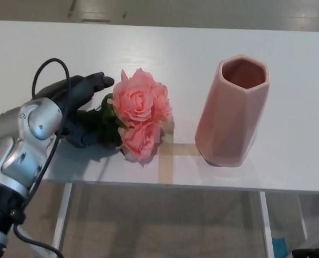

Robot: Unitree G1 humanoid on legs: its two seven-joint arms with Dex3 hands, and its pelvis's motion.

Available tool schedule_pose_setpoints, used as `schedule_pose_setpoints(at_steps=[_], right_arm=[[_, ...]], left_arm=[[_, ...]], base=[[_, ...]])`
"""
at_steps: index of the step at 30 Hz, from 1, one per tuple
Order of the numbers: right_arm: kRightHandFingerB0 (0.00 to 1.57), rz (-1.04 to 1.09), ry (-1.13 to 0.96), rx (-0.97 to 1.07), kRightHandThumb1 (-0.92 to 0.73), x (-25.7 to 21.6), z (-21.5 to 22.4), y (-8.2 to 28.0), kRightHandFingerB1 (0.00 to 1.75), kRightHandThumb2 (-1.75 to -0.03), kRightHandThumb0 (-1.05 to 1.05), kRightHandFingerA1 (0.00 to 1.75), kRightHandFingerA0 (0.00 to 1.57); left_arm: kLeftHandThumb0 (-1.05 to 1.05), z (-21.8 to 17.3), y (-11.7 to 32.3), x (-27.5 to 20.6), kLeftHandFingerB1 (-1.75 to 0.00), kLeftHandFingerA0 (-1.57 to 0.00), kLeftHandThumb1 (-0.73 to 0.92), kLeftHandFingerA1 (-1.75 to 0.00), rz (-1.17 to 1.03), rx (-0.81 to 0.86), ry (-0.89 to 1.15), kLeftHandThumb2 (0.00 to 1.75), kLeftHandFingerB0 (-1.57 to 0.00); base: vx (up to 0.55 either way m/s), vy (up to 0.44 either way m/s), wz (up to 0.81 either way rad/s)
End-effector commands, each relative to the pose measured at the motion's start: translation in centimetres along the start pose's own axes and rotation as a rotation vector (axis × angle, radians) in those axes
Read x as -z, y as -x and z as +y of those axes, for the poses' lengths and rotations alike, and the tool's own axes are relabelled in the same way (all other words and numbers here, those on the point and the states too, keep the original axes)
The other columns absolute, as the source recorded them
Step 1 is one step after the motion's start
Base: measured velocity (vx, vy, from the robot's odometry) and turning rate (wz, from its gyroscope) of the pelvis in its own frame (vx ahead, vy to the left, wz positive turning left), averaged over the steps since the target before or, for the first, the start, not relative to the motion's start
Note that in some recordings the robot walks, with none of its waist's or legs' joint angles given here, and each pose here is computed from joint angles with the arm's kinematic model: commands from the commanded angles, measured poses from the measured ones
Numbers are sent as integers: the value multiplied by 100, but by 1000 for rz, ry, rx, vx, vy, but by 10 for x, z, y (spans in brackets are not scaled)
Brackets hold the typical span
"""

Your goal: Use the left hand to pick up the rose and then lift and insert it into the pink vase.

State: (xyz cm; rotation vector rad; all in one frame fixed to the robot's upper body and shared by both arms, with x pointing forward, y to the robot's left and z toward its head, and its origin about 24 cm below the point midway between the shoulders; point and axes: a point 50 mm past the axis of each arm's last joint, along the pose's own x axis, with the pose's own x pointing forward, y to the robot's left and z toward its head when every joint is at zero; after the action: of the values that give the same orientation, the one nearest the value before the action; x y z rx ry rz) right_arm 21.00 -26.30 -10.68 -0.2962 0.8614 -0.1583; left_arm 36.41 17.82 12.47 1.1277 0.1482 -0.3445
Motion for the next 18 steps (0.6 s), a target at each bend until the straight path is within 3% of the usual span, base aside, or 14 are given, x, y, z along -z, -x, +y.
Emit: schedule_pose_setpoints(at_steps=[1,10,13,15,16,17,18], right_arm=[[49,16,4,2,-58,2,-4,0,42,-57,-27,46,56],[49,5,-1,12,-58,-1,-5,0,42,-57,-27,47,58],[49,6,-9,10,-58,-1,-5,0,42,-57,-28,47,58],[49,3,-12,9,-58,-2,-5,0,42,-57,-28,47,57],[49,2,-10,9,-58,-2,-5,0,42,-57,-28,47,58],[49,1,-6,8,-58,-3,-5,-1,42,-57,-28,47,58],[49,0,0,4,-57,-3,-4,-1,42,-57,-29,47,58]], left_arm=[[-59,-15,-1,2,-23,-9,40,-16,18,24,-22,73,-9],[-60,-21,-3,1,-22,-11,41,-19,10,44,-14,72,-11],[-56,-21,-4,-1,-25,-7,36,-34,13,51,-24,69,-6],[-56,-22,-4,-1,-27,-11,39,-35,12,51,-39,65,-8],[-29,-23,-4,-1,-48,0,37,-47,12,52,-49,90,0],[-29,-23,-4,-1,-48,0,37,-47,14,53,-58,90,0],[-27,-25,-5,-1,-45,-52,49,-63,6,56,-50,94,-7]], base=[[0,0,0],[0,0,0],[0,0,0],[0,0,0],[0,0,0],[0,0,0],[0,0,0]])
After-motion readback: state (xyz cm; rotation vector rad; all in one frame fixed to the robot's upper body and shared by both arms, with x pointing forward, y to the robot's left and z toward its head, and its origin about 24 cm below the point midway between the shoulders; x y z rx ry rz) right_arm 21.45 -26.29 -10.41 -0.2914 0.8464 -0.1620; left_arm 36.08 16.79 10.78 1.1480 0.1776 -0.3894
